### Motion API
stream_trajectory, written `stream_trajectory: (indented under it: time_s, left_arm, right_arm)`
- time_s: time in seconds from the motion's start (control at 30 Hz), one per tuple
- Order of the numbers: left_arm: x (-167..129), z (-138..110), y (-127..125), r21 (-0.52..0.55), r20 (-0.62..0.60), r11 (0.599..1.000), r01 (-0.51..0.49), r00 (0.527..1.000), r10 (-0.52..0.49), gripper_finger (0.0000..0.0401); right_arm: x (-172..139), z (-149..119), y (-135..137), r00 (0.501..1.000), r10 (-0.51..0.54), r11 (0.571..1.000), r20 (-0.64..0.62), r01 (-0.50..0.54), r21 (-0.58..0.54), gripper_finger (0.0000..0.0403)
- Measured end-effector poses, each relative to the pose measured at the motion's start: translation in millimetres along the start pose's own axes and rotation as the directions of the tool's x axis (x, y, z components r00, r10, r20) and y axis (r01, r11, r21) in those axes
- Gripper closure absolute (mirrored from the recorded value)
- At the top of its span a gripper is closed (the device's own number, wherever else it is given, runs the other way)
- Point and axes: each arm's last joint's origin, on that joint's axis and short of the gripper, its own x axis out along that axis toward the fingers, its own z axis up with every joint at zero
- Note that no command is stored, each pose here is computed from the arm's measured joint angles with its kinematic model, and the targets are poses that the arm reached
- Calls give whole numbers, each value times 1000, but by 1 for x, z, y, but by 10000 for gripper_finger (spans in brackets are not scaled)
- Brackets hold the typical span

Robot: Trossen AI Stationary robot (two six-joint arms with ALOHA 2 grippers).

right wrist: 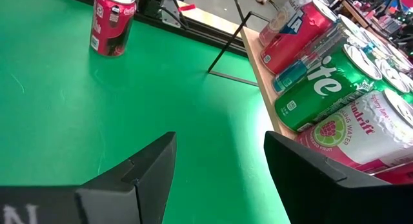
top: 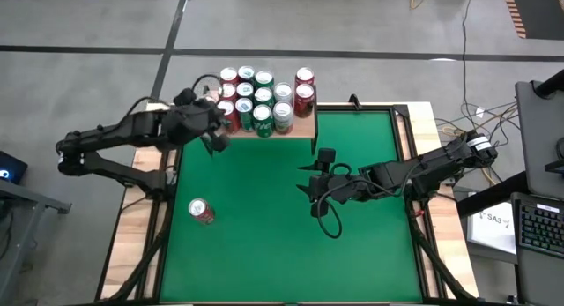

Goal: Place canned beverage on shelf
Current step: Put the red can on the shelf

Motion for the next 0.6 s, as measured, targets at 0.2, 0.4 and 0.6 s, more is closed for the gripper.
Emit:
stream_trajectory:
  time_s: [0.2,0.4,0.6]
  left_arm:
    - [-30,-11,-23,17,108,986,168,980,-169,401]
    - [-59,-39,-47,48,57,939,339,938,-342,401]
    - [-82,-69,-55,4,-156,879,477,869,-470,401]
  right_arm:
    - [0,1,0,1000,-1,999,9,1,50,177]
    - [1,1,0,1000,-2,985,13,-1,174,177]
    - [20,3,14,996,54,964,66,-69,256,177]
